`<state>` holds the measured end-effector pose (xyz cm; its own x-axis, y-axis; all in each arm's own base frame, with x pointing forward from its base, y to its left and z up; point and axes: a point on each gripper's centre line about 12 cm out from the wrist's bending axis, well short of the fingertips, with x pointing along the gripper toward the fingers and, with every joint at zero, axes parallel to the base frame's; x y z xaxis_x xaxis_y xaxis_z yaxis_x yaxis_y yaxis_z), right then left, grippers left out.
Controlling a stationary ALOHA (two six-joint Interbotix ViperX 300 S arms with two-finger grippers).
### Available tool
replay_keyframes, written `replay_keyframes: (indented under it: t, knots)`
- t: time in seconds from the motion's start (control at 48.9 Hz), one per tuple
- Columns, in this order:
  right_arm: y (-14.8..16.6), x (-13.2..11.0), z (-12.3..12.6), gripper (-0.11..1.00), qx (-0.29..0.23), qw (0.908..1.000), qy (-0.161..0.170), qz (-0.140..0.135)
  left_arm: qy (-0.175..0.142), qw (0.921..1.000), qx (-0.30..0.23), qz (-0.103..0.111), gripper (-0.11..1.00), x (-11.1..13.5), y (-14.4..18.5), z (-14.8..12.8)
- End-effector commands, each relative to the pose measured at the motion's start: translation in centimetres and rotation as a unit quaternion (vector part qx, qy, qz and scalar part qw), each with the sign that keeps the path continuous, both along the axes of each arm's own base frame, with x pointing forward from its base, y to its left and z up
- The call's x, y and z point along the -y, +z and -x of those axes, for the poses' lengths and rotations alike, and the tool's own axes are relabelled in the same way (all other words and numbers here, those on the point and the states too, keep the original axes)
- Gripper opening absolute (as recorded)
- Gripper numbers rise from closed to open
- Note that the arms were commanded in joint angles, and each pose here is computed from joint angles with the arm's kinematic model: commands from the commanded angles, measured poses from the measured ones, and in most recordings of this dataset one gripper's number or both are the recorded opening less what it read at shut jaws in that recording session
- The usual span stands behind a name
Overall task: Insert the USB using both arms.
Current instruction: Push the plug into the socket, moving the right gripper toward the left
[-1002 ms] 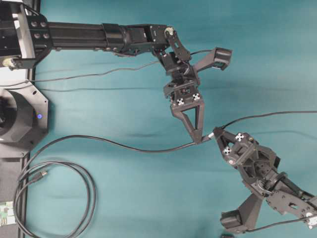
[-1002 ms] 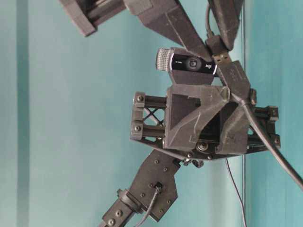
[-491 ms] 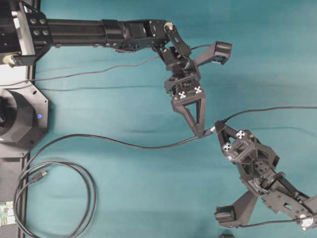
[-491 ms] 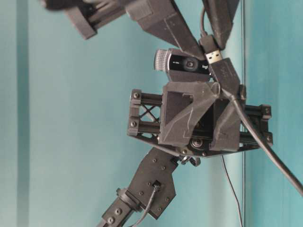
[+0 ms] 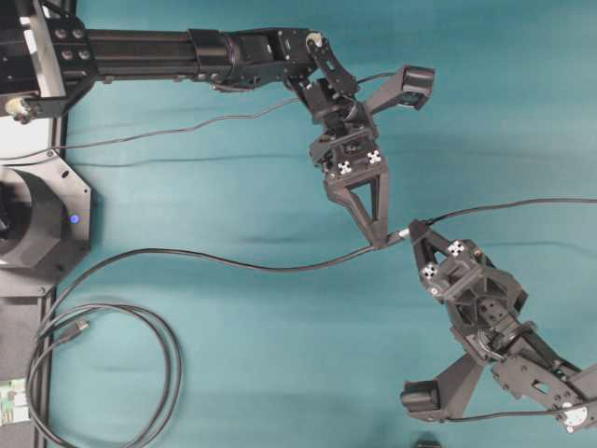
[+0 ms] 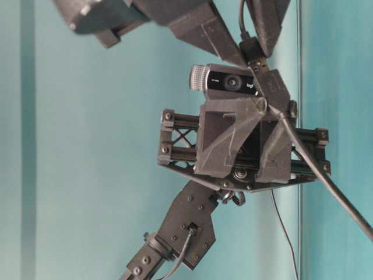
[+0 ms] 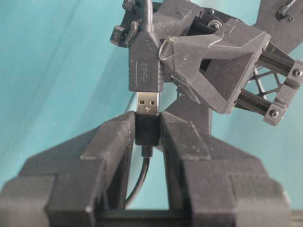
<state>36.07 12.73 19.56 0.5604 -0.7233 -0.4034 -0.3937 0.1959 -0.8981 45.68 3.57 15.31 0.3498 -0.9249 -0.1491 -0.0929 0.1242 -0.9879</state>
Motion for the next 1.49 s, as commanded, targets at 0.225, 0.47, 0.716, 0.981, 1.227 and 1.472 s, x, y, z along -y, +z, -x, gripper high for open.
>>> replay_keyframes:
  t: [0.225,0.47,0.716,0.981,1.227,1.472]
  knots:
    - [1.1,-0.6,-0.7,0.22,0.018,0.9998,0.007,-0.009,0.015,0.9993,0.033,-0.004,0.23,-1.0,2.6,-1.0]
    - [1.1,-0.9,-1.2,0.22,0.021,0.9997,0.006,-0.013,0.020,0.9991,0.036,-0.005,0.23,-1.5,2.6,-1.3]
    - [1.4,-1.0,-1.4,0.22,0.025,0.9996,0.006,-0.013,0.024,0.9991,0.033,-0.006,0.23,-1.8,2.3,-1.4]
    - [1.6,-1.2,-1.8,0.21,0.030,0.9994,0.009,-0.014,0.031,0.9986,0.041,-0.012,0.23,-2.8,2.4,-1.9]
    - [1.6,-0.8,-1.8,0.21,0.036,0.9992,0.000,-0.018,0.032,0.9986,0.039,-0.012,0.23,-2.9,2.4,-1.7]
    - [1.4,-0.7,-1.7,0.21,0.061,0.9961,-0.021,-0.059,0.029,0.9988,0.035,-0.019,0.23,-1.9,2.4,-1.7]
